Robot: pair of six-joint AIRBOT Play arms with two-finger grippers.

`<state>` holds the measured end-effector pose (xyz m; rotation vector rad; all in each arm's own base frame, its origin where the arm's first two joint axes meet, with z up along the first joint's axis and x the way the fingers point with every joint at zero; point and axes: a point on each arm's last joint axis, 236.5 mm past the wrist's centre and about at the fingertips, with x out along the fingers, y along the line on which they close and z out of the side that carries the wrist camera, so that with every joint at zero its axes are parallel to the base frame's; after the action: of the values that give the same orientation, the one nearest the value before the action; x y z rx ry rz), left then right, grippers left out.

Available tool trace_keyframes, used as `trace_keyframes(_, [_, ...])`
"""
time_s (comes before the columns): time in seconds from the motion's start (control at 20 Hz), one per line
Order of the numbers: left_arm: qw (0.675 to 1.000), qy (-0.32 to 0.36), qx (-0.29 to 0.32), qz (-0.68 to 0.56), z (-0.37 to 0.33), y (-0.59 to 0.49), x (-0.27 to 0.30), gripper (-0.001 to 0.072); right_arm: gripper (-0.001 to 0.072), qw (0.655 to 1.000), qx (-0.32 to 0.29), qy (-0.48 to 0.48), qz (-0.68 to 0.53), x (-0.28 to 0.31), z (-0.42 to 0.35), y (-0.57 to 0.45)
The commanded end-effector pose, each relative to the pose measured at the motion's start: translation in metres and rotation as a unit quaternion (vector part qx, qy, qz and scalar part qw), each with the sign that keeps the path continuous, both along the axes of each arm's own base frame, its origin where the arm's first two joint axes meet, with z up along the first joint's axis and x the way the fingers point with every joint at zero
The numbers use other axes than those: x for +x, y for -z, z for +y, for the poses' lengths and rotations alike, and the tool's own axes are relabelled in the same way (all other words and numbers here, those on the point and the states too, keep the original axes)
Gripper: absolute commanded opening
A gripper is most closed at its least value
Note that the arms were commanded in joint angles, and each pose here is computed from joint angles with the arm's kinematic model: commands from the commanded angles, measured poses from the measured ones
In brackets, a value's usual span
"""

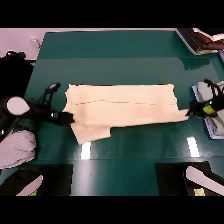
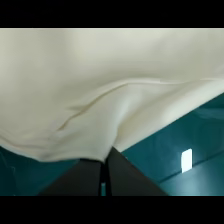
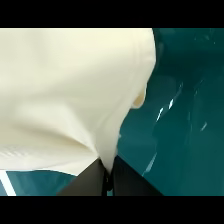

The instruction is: Fold the shirts.

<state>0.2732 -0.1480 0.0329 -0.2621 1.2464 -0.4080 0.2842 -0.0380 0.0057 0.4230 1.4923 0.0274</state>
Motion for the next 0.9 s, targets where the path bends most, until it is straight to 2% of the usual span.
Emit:
trace_keyframes(0.0, [0.998,-0.031,0.023,-0.047,0.019,-0.009,0.071,0.0024,0.0017,1.0,-0.011,-0.017,-0.022,0.046,0.001,-0.017])
trace_keyframes(0.3, [0.997,-0.03,0.034,-0.056,0.015,0.022,0.166,0.0025,0.0018,1.0,0.007,-0.014,-0.014,0.105,0.002,-0.001])
trace_keyframes(0.5, [0.995,-0.045,0.029,-0.084,0.013,0.025,0.204,0.0025,0.0019,0.999,0.047,-0.009,-0.016,0.133,0.011,0.012])
trace_keyframes(0.55, [0.994,-0.048,0.028,-0.092,0.013,0.023,0.208,0.0027,0.004,0.998,0.053,-0.005,-0.019,0.139,0.013,0.017])
trace_keyframes(0.6, [0.993,-0.05,0.027,-0.099,0.013,0.02,0.211,0.0104,0.0218,0.998,0.058,-0.004,-0.03,0.146,0.014,0.019])
trace_keyframes(0.65, [0.993,-0.055,0.025,-0.101,0.013,0.018,0.213,0.0447,0.0349,0.997,0.062,0.002,-0.045,0.154,0.013,0.019])
trace_keyframes(0.7, [0.993,-0.059,0.023,-0.101,0.013,0.015,0.214,0.0611,0.0369,0.996,0.066,-0.001,-0.061,0.159,0.01,0.017])
trace_keyframes(0.75, [0.993,-0.059,0.021,-0.1,0.012,0.011,0.214,0.0597,0.0371,0.994,0.074,-0.007,-0.074,0.161,0.006,0.013])
trace_keyframes(0.85, [0.994,-0.053,0.018,-0.095,0.01,0.005,0.212,0.0595,0.0509,0.994,0.08,-0.008,-0.071,0.152,-0.012,0.013])
